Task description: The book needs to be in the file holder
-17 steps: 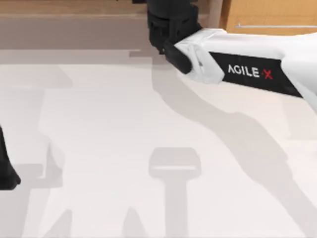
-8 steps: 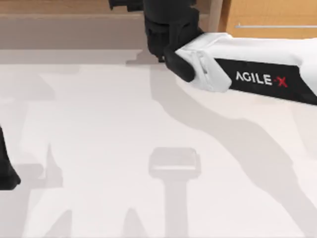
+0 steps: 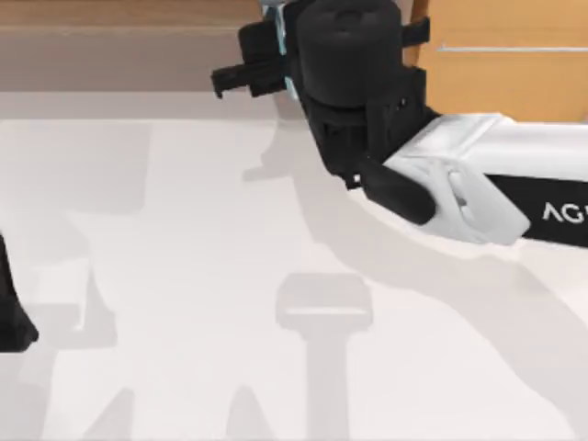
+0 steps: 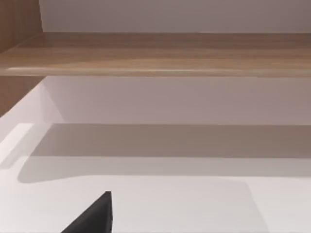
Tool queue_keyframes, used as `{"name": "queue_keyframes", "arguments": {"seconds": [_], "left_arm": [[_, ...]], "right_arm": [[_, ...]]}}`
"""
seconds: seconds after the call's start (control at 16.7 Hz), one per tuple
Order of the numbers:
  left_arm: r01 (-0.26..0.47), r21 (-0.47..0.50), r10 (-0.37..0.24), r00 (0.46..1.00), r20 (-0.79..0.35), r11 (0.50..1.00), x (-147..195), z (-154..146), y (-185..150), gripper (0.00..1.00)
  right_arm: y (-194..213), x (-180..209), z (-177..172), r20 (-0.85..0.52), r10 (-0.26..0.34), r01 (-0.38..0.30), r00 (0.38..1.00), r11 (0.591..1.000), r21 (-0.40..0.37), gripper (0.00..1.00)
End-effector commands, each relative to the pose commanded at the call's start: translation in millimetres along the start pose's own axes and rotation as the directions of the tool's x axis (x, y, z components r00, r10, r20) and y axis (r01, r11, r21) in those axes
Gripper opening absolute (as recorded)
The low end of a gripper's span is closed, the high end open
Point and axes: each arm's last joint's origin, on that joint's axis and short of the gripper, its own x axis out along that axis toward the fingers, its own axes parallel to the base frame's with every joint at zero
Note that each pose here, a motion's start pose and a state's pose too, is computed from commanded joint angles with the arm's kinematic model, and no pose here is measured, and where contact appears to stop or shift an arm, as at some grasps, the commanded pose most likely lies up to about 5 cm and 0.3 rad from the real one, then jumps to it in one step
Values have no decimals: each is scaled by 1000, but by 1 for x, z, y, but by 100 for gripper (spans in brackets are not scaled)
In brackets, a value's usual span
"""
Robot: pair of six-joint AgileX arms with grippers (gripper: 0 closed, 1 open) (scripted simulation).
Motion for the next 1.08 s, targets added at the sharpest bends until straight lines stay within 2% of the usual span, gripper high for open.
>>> {"name": "queue_keyframes", "arguments": {"seconds": [0.18,0.36,0.54,0.66,0.72,0.84,0.96,1.08], "left_arm": [[0,0,0,1000,0,1000,0,0,0,100],[0,0,0,1000,0,1000,0,0,0,100],[0,0,0,1000,0,1000,0,0,0,100],[0,0,0,1000,0,1000,0,0,0,100],[0,0,0,1000,0,1000,0,0,0,100],[0,0,0,1000,0,1000,0,0,0,100],[0,0,0,1000,0,1000,0,0,0,100],[0,0,0,1000,0,1000,0,0,0,100]], "right_arm": [[-17,-26,-25,-89,57,-55,994,998,27,0],[-46,-46,-55,-186,89,-69,978,991,113,0],[-88,-58,-82,-268,89,-14,959,963,268,0],[-123,-63,-96,-305,68,62,950,916,397,0],[-142,-64,-101,-315,50,108,948,879,465,0],[-182,-65,-109,-324,6,200,946,776,598,0],[-224,-65,-113,-314,-48,271,948,638,720,0],[-267,-66,-116,-293,-105,307,950,482,821,0]]}}
